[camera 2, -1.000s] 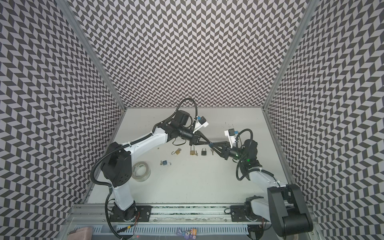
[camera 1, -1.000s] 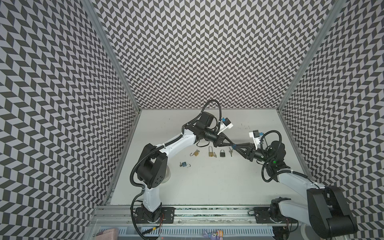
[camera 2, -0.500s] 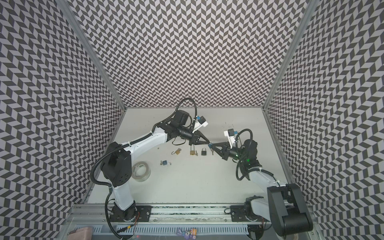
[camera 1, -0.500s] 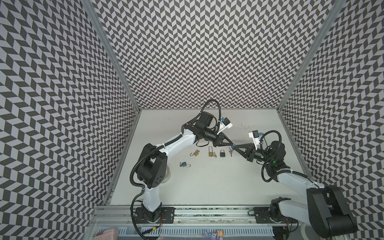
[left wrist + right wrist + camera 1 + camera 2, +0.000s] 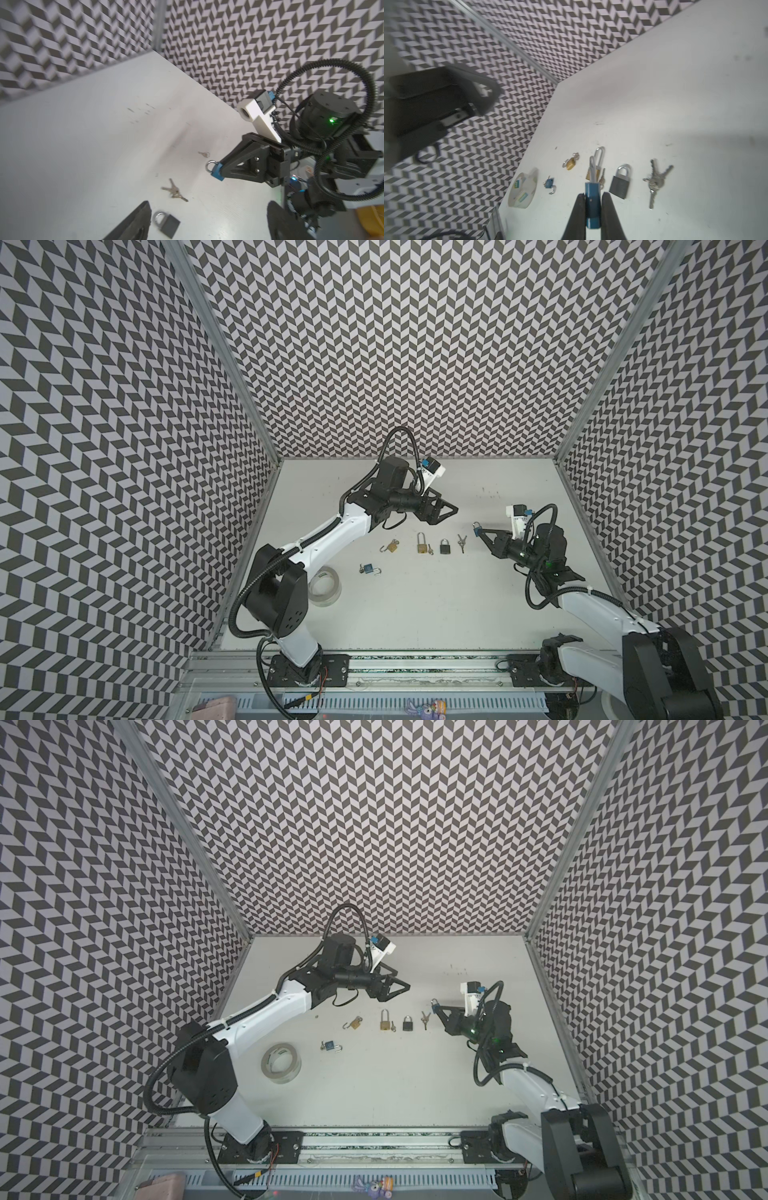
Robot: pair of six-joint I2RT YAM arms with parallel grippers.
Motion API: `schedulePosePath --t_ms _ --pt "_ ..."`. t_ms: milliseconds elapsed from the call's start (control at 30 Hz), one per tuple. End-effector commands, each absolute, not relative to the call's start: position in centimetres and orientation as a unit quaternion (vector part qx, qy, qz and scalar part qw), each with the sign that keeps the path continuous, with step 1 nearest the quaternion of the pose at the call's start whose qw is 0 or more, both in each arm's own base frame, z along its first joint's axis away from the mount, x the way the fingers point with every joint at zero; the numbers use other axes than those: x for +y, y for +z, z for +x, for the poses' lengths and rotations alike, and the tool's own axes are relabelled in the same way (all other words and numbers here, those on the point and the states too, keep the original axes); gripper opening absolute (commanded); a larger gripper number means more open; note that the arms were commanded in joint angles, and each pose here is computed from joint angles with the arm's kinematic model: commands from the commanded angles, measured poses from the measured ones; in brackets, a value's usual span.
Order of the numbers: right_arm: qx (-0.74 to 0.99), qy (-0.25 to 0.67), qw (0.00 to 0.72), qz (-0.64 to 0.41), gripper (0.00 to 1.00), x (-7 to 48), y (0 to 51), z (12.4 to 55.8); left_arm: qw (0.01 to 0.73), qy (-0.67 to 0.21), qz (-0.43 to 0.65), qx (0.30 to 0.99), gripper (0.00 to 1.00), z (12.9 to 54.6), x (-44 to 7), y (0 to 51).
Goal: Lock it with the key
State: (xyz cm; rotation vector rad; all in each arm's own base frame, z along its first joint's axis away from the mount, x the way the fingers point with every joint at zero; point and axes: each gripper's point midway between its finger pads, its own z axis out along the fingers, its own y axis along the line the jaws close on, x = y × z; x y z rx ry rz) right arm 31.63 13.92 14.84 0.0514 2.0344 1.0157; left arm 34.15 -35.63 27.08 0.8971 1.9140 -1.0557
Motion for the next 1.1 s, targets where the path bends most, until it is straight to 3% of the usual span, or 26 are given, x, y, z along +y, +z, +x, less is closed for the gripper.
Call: schedulePosePath --t_ms 0,700,1067 --pt "0.842 0.335 0.411 0.095 0.0 11.2 11.9 32.9 0.432 -0.351 0.291 0.779 0.9 36.2 -33.4 27.2" --pt "0.879 0.3 0.344 0.136 0.02 10.0 5.3 34.6 0.429 -0.324 0.262 0.801 0.89 35.0 -30.6 25.0" --pt "0.882 0.3 0.336 0.141 0.15 9.7 4.2 35.0 0.425 -0.322 0.262 0.805 0.89 34.9 -30.5 24.6"
